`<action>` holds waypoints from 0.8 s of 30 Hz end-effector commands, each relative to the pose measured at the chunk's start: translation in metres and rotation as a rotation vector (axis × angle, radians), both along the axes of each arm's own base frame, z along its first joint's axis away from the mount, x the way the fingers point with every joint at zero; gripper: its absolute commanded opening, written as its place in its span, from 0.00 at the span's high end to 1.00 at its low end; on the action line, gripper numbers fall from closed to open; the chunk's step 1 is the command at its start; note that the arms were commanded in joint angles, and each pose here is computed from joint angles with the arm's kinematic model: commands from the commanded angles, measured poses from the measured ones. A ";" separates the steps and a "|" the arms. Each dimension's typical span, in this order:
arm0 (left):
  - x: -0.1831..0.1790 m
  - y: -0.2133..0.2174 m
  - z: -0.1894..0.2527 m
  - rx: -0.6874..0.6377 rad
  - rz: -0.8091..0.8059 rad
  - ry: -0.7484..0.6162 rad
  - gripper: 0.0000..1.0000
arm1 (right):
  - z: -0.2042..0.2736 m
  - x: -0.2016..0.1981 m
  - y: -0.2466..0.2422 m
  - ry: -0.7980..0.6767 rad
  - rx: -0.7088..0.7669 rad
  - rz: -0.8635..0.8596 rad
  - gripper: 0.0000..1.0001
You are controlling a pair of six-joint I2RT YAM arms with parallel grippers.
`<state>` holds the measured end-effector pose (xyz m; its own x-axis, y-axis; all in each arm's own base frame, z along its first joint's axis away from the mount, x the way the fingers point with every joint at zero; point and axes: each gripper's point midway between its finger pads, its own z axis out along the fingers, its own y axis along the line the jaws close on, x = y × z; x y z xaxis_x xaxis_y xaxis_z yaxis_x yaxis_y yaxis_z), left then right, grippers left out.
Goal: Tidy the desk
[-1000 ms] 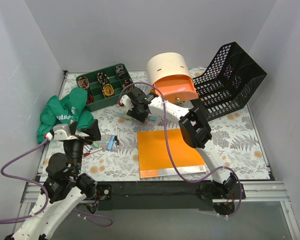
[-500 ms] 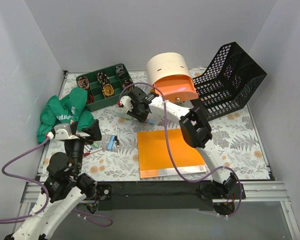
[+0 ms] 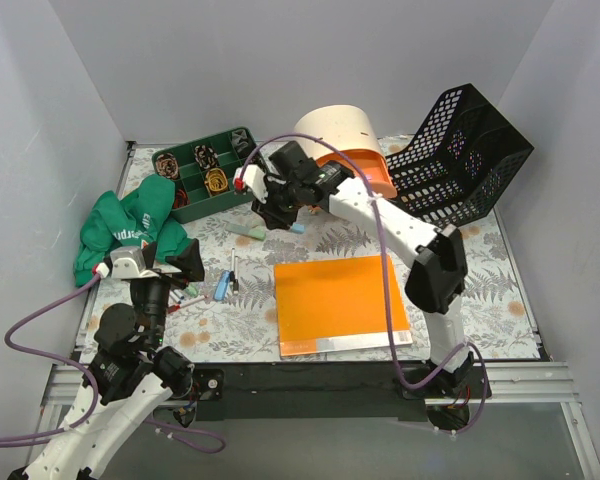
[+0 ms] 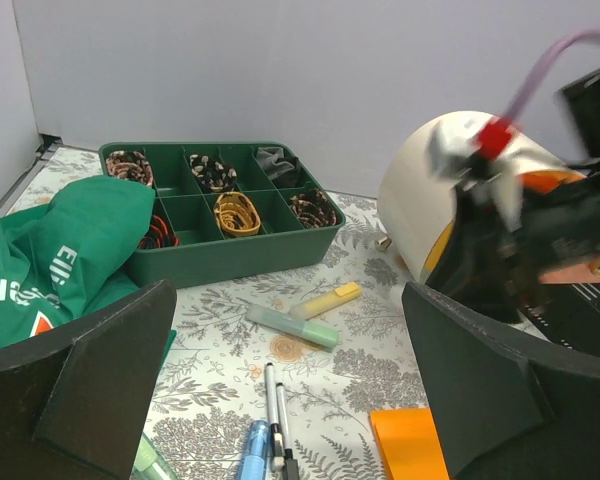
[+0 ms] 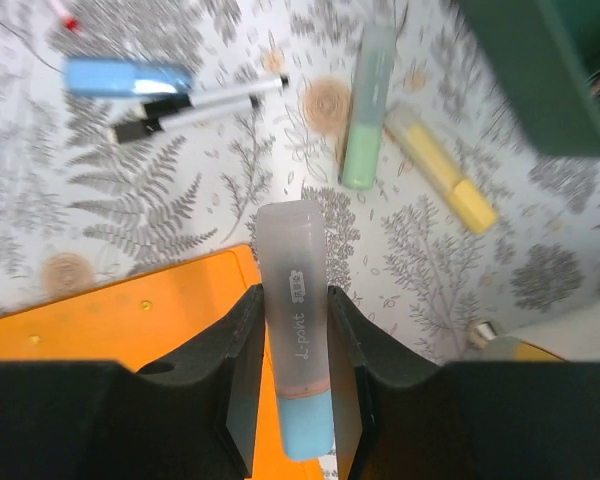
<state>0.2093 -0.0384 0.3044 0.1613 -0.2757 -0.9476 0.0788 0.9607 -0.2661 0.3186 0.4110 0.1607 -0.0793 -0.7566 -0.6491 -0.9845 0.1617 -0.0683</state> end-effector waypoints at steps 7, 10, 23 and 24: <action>0.005 -0.006 -0.007 0.036 -0.015 0.026 0.02 | 0.168 -0.009 -0.014 -0.272 0.284 0.105 0.99; 0.005 -0.007 -0.008 0.039 -0.019 0.028 0.02 | 0.181 0.009 -0.035 -0.336 0.279 0.076 0.99; 0.007 -0.012 -0.011 0.049 -0.035 0.040 0.02 | 0.196 0.094 -0.140 -0.453 0.261 -0.042 0.98; 0.008 -0.012 -0.011 0.049 -0.036 0.040 0.02 | 0.187 0.096 -0.144 -0.443 0.248 -0.037 0.98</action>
